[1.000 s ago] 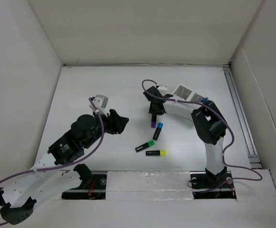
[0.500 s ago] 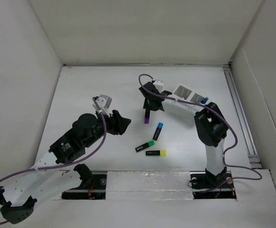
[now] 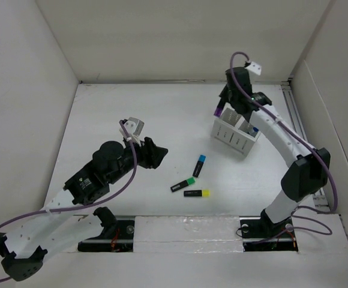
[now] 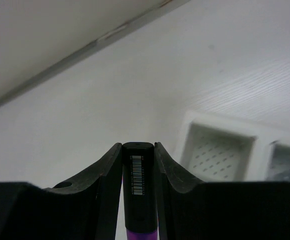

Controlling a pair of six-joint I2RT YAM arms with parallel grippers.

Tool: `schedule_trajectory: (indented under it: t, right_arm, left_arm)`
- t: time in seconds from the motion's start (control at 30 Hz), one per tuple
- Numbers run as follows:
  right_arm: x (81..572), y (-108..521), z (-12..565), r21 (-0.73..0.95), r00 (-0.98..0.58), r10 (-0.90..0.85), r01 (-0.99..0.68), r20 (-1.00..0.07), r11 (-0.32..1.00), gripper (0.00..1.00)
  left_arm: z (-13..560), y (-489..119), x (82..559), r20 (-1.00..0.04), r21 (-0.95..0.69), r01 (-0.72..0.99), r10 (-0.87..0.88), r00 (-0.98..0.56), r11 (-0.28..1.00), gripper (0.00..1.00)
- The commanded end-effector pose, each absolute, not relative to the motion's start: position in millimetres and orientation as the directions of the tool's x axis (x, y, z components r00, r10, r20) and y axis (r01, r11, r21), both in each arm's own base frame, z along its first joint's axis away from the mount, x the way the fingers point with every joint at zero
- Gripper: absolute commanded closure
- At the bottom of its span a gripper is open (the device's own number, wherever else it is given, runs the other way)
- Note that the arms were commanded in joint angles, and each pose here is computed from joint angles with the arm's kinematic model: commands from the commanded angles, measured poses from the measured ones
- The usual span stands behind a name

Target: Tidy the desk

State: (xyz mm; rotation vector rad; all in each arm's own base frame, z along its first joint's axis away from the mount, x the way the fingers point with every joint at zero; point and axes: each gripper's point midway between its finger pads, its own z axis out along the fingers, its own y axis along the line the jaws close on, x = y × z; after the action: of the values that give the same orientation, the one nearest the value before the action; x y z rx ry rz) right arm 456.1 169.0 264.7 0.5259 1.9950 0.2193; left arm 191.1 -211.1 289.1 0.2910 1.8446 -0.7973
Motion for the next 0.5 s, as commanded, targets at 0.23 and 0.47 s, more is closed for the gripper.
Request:
schedule_trajectory:
  t: [0.23, 0.47]
  right_arm:
    - [489, 27, 288, 0.233, -0.162, 0.346, 0.479, -0.924, 0.846, 0.91]
    - [509, 30, 261, 0.203, -0.188, 0.313, 0.446, -0.931, 0.872, 0.91]
  left_arm:
    - [327, -234, 217, -0.876, -0.461, 0.507, -0.282, -0.390, 0.728, 0.51]
    - [329, -247, 239, -0.870, -0.465, 0.463, -0.290, -0.400, 0.755, 0.51]
